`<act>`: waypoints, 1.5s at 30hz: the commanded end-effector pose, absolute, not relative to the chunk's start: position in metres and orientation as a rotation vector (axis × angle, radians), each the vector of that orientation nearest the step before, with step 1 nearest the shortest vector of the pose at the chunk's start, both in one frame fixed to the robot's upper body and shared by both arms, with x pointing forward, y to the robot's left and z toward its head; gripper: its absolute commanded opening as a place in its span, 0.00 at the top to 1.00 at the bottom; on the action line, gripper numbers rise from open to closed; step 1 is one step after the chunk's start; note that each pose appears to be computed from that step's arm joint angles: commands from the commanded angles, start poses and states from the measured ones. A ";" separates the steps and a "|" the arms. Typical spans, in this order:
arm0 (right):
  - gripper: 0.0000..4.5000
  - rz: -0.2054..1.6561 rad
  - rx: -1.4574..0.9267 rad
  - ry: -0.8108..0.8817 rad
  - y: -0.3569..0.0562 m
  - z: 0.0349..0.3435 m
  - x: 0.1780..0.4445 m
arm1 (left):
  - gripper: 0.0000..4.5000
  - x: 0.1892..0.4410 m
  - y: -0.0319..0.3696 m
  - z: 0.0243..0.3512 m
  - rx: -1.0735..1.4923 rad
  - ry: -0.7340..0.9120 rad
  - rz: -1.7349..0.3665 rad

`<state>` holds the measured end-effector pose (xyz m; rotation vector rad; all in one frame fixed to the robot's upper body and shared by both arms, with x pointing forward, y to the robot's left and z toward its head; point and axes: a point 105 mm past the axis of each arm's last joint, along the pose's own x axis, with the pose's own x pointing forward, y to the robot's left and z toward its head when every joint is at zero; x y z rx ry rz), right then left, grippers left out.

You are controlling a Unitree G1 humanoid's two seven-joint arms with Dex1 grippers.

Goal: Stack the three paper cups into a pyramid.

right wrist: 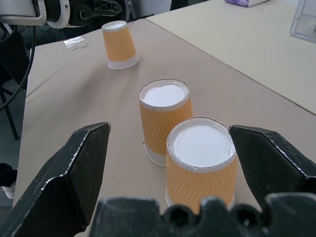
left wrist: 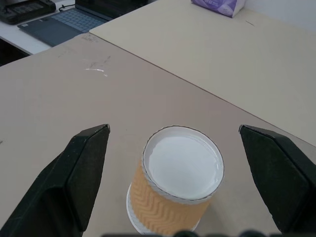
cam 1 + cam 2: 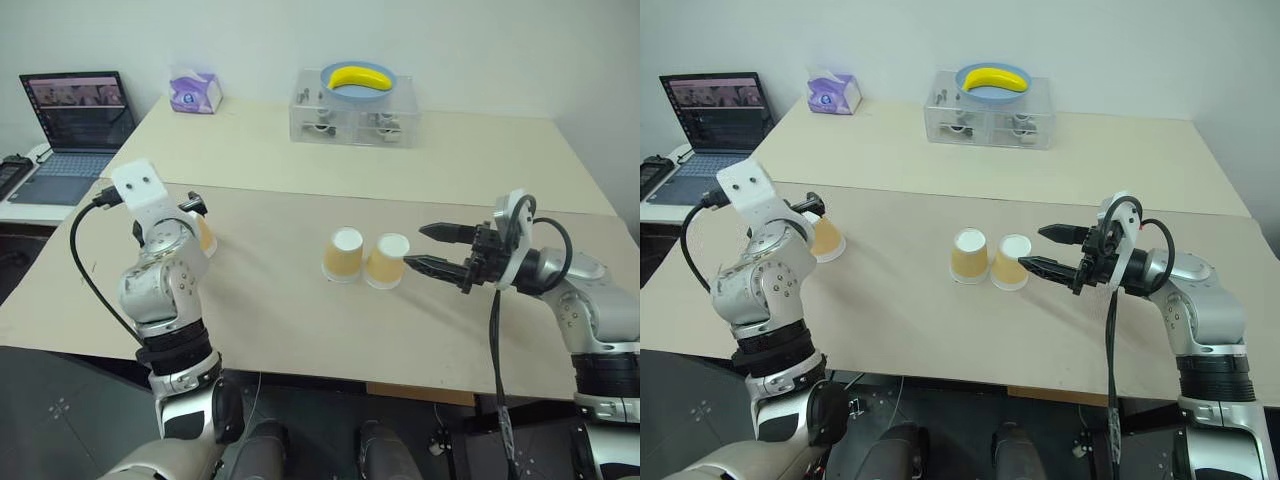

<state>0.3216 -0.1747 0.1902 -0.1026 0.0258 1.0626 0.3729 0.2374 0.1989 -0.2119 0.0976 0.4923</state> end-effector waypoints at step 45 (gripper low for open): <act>0.00 1.050 -0.171 -0.036 -0.179 0.211 0.321 | 0.49 0.413 0.137 0.287 0.057 -0.309 -0.203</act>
